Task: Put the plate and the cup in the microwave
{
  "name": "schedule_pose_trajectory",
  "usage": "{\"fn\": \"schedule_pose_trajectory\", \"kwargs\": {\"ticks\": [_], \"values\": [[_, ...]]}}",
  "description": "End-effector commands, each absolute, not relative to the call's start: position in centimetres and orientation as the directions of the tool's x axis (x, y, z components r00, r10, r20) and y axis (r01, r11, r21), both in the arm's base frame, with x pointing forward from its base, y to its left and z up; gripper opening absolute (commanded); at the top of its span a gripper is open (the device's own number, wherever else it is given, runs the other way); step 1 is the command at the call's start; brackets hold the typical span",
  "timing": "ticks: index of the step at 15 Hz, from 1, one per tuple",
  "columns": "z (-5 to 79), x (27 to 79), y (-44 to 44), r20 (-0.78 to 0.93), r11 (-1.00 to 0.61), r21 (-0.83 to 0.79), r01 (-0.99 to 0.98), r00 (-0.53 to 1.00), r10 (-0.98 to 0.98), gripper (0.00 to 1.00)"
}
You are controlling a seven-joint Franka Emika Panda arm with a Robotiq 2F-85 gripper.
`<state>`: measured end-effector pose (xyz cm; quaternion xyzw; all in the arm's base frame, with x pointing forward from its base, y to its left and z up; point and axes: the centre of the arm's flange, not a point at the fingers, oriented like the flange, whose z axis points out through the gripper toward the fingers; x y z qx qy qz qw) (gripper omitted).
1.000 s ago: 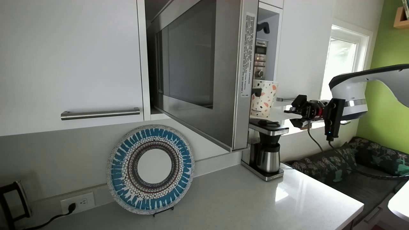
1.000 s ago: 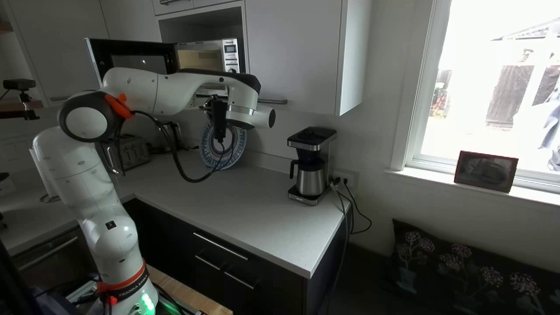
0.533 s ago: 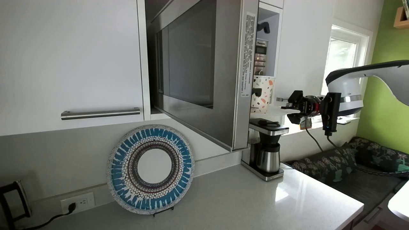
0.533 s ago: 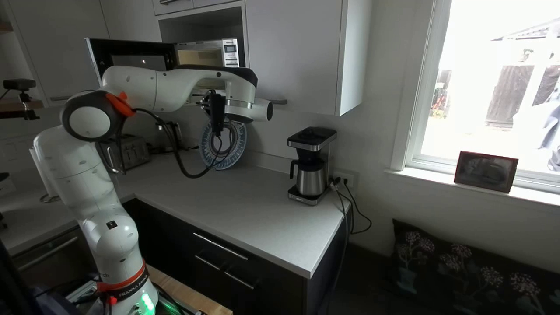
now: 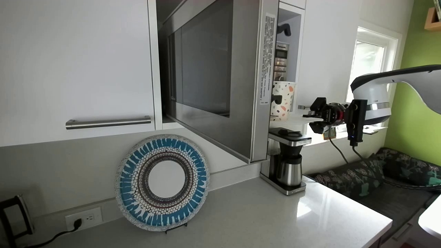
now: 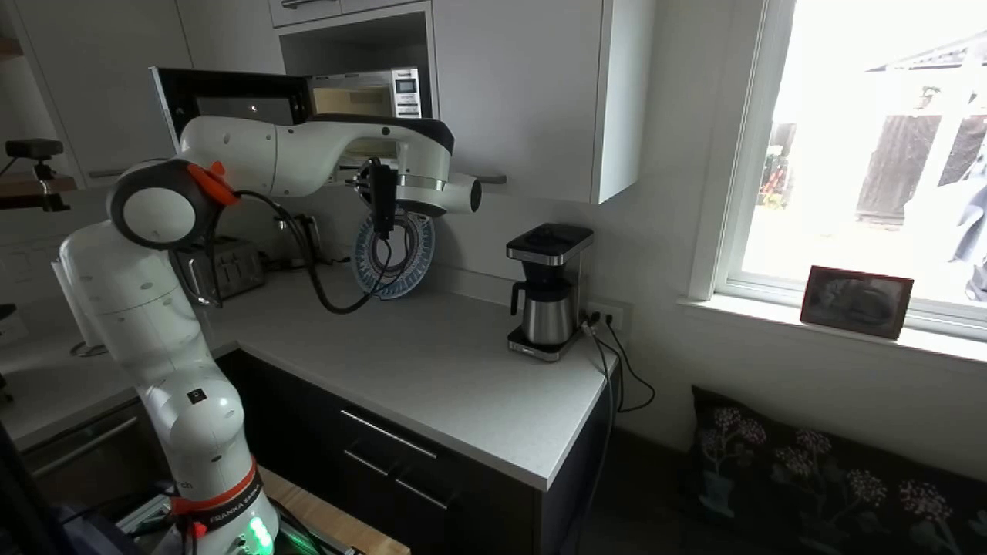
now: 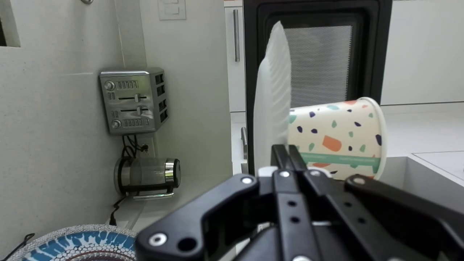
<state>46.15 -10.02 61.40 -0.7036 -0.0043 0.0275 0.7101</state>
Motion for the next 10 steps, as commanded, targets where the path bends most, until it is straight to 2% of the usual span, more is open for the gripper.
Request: {"fn": "schedule_pose_trajectory", "kwargs": {"ticks": [1, 10], "values": [[62.1, 46.2, -9.4, -0.036, 0.014, -0.999, -0.036, 0.998, 0.048, 0.0], [64.5, 47.0, -6.4, -0.058, -0.003, -0.998, -0.058, 0.997, 0.059, 0.0]]}}
